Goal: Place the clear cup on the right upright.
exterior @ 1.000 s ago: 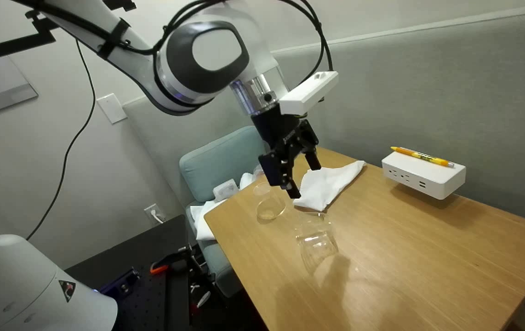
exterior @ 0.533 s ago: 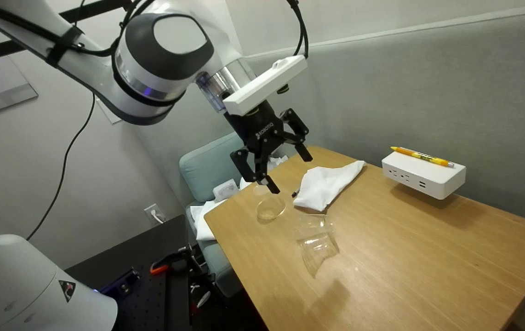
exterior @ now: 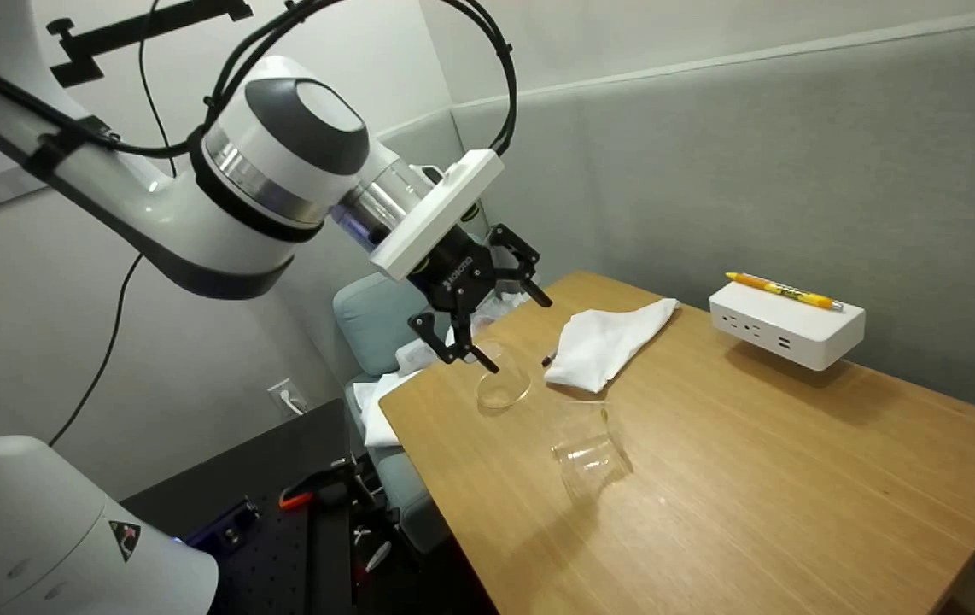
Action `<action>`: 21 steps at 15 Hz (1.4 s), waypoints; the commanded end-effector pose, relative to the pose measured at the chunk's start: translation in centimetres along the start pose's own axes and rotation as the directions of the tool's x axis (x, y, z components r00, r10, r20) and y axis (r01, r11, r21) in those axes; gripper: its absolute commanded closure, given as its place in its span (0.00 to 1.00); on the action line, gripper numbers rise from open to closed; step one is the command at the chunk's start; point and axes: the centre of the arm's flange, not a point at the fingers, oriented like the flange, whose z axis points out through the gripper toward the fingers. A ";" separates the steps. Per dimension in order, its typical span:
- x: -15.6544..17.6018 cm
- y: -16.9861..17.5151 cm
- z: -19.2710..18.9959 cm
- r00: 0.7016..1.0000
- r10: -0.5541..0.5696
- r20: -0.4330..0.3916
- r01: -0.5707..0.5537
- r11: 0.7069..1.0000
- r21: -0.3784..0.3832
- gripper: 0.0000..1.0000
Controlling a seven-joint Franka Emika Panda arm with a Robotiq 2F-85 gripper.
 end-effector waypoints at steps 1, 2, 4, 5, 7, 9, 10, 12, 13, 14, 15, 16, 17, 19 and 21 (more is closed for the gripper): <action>2.2 -1.6 4.2 0.996 0.089 0.000 -0.089 0.994 -0.063 0.00; 2.3 -1.7 4.6 0.994 0.109 0.007 -0.109 0.992 -0.057 0.00; 2.7 -2.2 5.6 0.990 0.139 0.024 -0.137 0.990 -0.043 0.00; 2.9 -2.6 6.3 0.987 0.153 0.042 -0.151 0.988 -0.043 0.00; 3.4 -3.2 7.9 0.982 0.177 0.062 -0.174 0.984 -0.048 0.00; 3.7 -3.5 9.3 0.975 0.207 0.082 -0.202 0.977 -0.072 0.00; 3.8 -3.6 10.0 0.970 0.225 0.088 -0.217 0.972 -0.090 0.00; 3.9 -3.8 11.2 0.962 0.259 0.091 -0.248 0.961 -0.123 0.00; 3.9 -3.8 11.7 0.958 0.271 0.091 -0.258 0.957 -0.136 0.00; 3.8 -3.9 12.2 0.954 0.284 0.092 -0.269 0.952 -0.146 0.00; 3.8 -3.9 12.7 0.951 0.296 0.089 -0.281 0.947 -0.156 0.00; 3.8 -3.9 13.1 0.948 0.307 0.085 -0.291 0.943 -0.163 0.00; 3.8 -4.0 13.5 0.945 0.318 0.080 -0.302 0.938 -0.172 0.25; 3.7 -4.0 14.0 0.941 0.330 0.070 -0.313 0.931 -0.186 0.35; 3.6 -4.1 14.3 0.938 0.341 0.063 -0.324 0.927 -0.191 0.49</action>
